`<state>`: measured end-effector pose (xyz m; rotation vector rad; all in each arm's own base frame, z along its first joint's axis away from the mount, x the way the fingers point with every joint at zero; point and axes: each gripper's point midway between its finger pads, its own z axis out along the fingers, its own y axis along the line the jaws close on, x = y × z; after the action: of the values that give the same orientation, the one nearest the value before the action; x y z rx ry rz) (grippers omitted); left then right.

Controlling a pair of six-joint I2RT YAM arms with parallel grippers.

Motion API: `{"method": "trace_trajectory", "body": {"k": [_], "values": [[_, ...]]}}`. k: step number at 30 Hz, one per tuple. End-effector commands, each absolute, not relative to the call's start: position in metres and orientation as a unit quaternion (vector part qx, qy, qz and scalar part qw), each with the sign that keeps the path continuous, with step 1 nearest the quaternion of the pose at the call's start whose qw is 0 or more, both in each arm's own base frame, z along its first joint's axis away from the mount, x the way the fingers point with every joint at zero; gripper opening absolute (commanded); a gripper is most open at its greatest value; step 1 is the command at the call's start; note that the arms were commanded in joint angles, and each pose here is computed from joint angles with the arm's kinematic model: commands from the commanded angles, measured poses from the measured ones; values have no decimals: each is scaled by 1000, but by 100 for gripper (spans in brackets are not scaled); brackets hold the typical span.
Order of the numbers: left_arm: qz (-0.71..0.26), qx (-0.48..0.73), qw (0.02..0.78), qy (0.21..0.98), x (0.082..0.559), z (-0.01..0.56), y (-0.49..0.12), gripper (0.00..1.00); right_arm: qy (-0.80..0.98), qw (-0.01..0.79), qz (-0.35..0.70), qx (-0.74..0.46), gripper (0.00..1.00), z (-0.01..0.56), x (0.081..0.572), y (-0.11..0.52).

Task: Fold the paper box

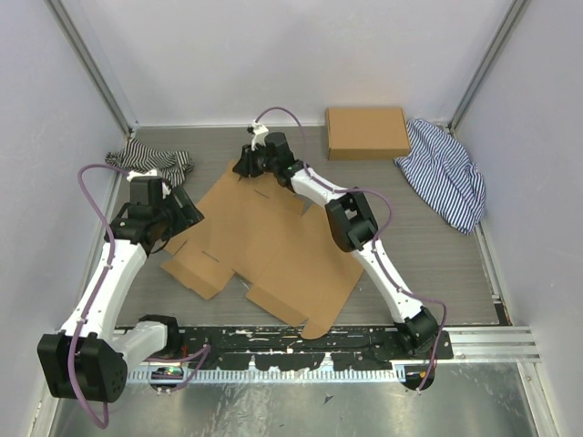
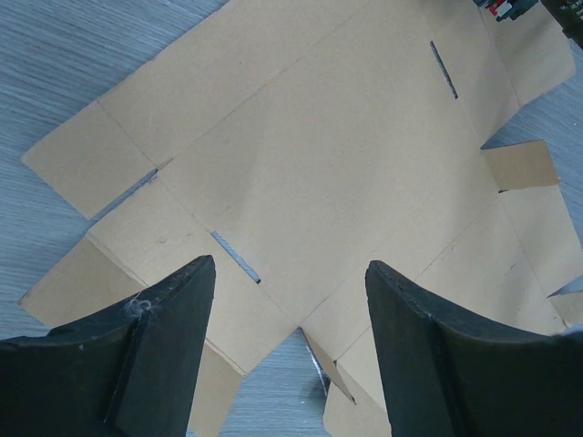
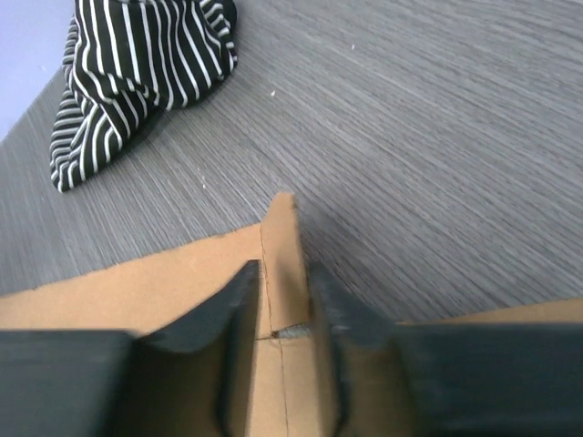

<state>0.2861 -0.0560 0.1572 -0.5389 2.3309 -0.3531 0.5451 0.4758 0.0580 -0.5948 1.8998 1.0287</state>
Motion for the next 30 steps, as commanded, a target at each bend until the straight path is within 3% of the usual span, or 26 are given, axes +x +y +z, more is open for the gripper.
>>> {"method": "trace_trajectory", "body": {"k": [1, 3, 5, 21, 30], "values": [[-143, -203, 365, 897, 292, 160, -57, 73, 721, 494, 422, -242, 20, 98, 556, 484], [-142, -201, 368, 897, 294, 162, -57, 73, 718, 505, 414, -242, 7, 108, 557, 481], [-144, -195, 373, 896, 296, 168, -57, 74, 712, 518, 406, -244, 1, 123, 552, 474], [-216, -96, 447, 863, 339, 253, -86, 76, 668, 578, 372, -284, 1, 271, 453, 387], [-290, 4, 474, 831, 344, 286, -118, 76, 655, 601, 352, -295, 1, 310, 417, 353]]}}
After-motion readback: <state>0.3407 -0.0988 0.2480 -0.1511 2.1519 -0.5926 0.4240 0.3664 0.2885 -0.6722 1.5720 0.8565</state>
